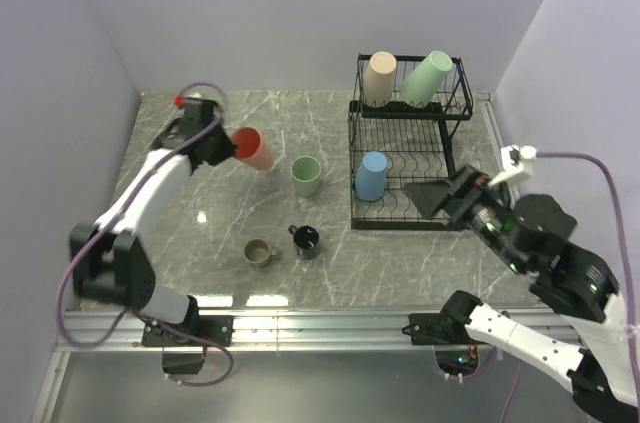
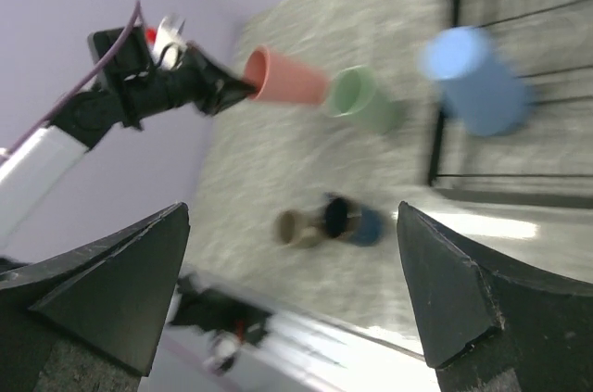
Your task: Load the cups into the dish rack
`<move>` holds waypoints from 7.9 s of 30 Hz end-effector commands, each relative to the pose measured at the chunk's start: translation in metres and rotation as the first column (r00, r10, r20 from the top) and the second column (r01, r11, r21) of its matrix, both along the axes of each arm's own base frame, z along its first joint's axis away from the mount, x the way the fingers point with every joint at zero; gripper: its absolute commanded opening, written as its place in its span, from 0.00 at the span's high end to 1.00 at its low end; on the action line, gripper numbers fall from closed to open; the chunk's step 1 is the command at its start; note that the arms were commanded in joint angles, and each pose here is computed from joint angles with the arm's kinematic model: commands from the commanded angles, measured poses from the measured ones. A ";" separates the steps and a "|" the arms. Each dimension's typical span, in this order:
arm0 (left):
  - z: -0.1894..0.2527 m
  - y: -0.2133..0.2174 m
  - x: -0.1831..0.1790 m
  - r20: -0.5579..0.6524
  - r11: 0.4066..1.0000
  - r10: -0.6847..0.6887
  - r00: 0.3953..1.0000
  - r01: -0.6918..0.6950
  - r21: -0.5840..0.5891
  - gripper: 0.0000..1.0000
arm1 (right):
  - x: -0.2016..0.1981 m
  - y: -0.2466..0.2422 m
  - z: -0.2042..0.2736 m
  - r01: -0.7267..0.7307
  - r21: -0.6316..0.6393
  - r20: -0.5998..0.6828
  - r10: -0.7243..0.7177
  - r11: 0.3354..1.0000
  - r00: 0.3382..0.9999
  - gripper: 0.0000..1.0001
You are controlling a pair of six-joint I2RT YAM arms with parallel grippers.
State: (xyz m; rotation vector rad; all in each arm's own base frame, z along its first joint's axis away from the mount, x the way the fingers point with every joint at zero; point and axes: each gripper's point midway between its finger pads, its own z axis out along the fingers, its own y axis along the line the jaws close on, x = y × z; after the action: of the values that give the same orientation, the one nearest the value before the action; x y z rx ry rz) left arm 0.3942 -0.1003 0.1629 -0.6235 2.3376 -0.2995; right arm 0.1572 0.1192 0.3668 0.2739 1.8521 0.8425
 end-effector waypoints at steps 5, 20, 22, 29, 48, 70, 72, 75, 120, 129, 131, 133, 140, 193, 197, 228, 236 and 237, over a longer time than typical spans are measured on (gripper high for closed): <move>0.130 -0.022 -0.019 0.375 0.915 -0.082 0.923 0.219 -0.338 1.00 | 0.023 0.104 0.049 -0.247 0.328 0.040 0.248 0.912 0.968 0.00; 0.239 -0.092 -0.127 0.799 0.220 -0.063 0.598 0.790 -0.573 1.00 | 0.065 0.147 0.070 -0.309 0.628 0.051 0.358 0.715 0.932 0.00; 0.242 -0.090 -0.132 0.799 0.198 -0.035 0.600 0.788 -0.583 1.00 | 0.067 0.147 0.066 -0.292 0.632 0.035 0.350 0.718 0.936 0.00; 0.245 -0.108 -0.148 0.803 0.156 -0.055 0.593 0.800 -0.580 1.00 | 0.073 0.146 0.070 -0.281 0.658 0.055 0.328 0.698 0.943 0.00; 0.236 -0.149 -0.150 0.781 0.149 -0.093 0.617 0.784 -0.602 1.00 | 0.073 0.152 0.095 -0.320 0.666 0.100 0.344 0.674 0.934 0.20; 0.138 -0.102 -0.133 0.561 0.598 -0.231 0.795 0.570 -0.563 0.02 | 0.076 0.040 0.077 0.003 0.247 0.049 -0.016 0.969 0.999 0.78; 0.134 -0.096 -0.143 0.564 0.612 -0.249 0.788 0.579 -0.539 0.03 | 0.085 0.017 0.065 0.110 0.140 0.022 -0.114 0.984 0.993 0.78; 0.114 -0.088 -0.152 0.514 0.655 -0.272 0.814 0.548 -0.521 0.05 | 0.094 -0.016 0.044 0.241 -0.061 -0.016 -0.242 0.969 0.970 0.80; 0.122 -0.022 -0.277 0.387 0.820 -0.135 0.912 0.322 -0.473 0.09 | 0.256 -0.083 -0.187 0.715 -0.154 -0.217 -0.729 0.682 0.649 1.00; 0.116 -0.020 -0.284 0.384 0.818 -0.133 0.914 0.320 -0.479 0.09 | 0.274 -0.065 -0.198 0.649 -0.216 -0.289 -0.682 0.730 0.672 0.20; 0.116 -0.020 -0.284 0.387 0.818 -0.134 0.912 0.322 -0.476 0.09 | 0.272 -0.064 -0.196 0.649 -0.198 -0.287 -0.677 0.734 0.678 0.12; 0.116 -0.020 -0.283 0.388 0.820 -0.135 0.912 0.323 -0.473 0.09 | 0.271 -0.062 -0.192 0.644 -0.188 -0.284 -0.669 0.741 0.687 0.07; 0.112 -0.022 -0.283 0.389 0.815 -0.146 0.910 0.333 -0.474 0.09 | 0.261 -0.063 -0.176 0.627 -0.174 -0.247 -0.650 0.760 0.719 0.04; 0.065 -0.022 -0.294 0.306 0.816 -0.162 0.938 0.302 -0.494 0.09 | 0.255 -0.134 -0.236 0.694 0.118 -0.403 -0.604 0.710 0.687 0.00; 0.064 -0.023 -0.295 0.293 0.817 -0.177 0.939 0.307 -0.489 0.09 | 0.261 -0.135 -0.244 0.704 0.141 -0.403 -0.609 0.696 0.683 0.00; 0.045 -0.027 -0.304 0.230 0.811 -0.233 0.945 0.319 -0.491 0.09 | 0.289 -0.144 -0.257 0.728 0.229 -0.352 -0.642 0.646 0.681 0.85; 0.049 -0.031 -0.293 0.270 0.799 -0.223 0.937 0.334 -0.500 0.09 | 0.274 -0.136 -0.222 0.679 0.179 -0.288 -0.622 0.712 0.728 1.00; 0.051 -0.032 -0.291 0.280 0.795 -0.223 0.934 0.340 -0.502 0.09 | 0.269 -0.136 -0.213 0.673 0.167 -0.272 -0.622 0.721 0.734 1.00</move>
State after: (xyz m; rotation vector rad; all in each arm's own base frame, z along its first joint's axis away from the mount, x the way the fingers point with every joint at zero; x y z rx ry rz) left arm 0.0952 -0.1266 0.2019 -0.5067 2.1864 -1.1056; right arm 0.4270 -0.0153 0.1118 1.2525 1.6661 0.5716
